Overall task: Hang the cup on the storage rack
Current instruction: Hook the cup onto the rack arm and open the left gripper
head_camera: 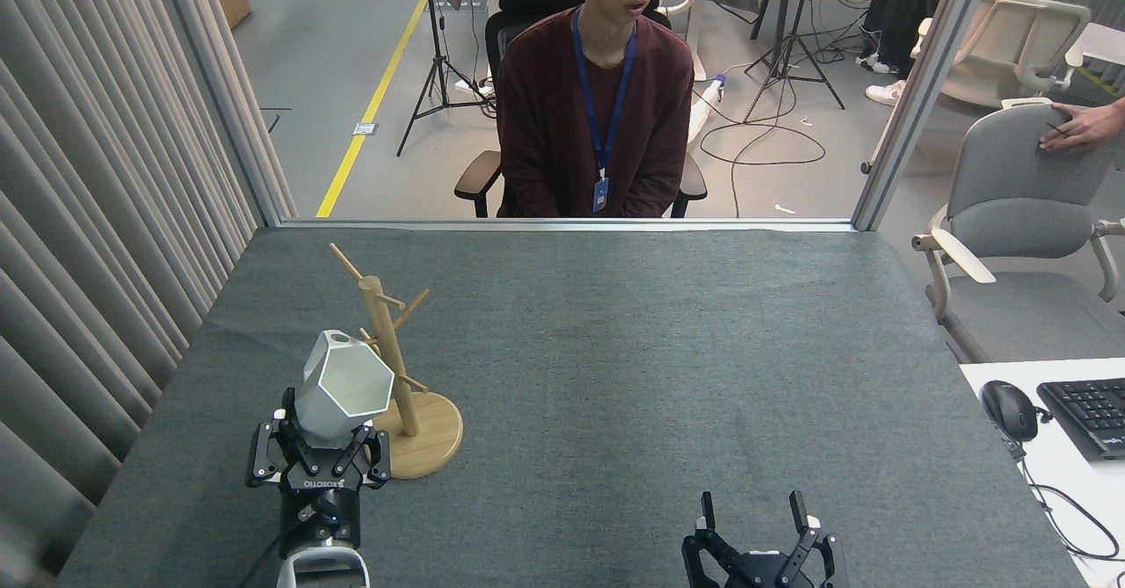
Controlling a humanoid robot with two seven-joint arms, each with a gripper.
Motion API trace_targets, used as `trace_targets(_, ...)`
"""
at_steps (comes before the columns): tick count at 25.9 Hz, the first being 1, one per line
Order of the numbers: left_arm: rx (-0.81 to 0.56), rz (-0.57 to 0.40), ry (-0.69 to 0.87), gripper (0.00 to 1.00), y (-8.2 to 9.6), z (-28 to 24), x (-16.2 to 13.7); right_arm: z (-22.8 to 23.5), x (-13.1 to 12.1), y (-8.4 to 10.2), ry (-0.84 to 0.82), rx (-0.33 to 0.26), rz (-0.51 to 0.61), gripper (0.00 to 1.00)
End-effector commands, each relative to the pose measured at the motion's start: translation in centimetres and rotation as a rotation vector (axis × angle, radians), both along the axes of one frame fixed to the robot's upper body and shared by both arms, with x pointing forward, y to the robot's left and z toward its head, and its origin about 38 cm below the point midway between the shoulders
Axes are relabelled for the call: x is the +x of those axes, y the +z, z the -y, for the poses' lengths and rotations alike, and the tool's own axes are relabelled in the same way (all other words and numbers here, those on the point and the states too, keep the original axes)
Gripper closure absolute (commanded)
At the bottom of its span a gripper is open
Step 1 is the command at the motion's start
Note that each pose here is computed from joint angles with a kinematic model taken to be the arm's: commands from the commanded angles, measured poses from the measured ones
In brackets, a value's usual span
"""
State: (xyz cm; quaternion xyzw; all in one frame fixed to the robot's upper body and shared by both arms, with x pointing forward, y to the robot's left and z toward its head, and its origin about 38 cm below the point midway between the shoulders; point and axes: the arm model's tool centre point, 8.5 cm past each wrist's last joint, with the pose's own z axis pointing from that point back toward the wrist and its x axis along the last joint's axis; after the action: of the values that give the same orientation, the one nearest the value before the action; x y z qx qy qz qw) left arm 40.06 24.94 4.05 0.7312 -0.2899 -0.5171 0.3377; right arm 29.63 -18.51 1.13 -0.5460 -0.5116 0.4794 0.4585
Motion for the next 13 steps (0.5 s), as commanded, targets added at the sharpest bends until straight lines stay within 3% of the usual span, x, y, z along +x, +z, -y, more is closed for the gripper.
trace_targets(1, -0.004, -0.002, -0.004, 0.01, -0.2, 0.3, -0.1, 0.0, 0.0, 0.0, -0.001, 0.000, 0.002, 0.02)
trace_targets(13, -0.003, -0.019, -0.057, 0.01, -1.0, 2.1, -0.9, 0.0, 0.0, 0.0, -0.002, 0.003, 0.002, 0.02)
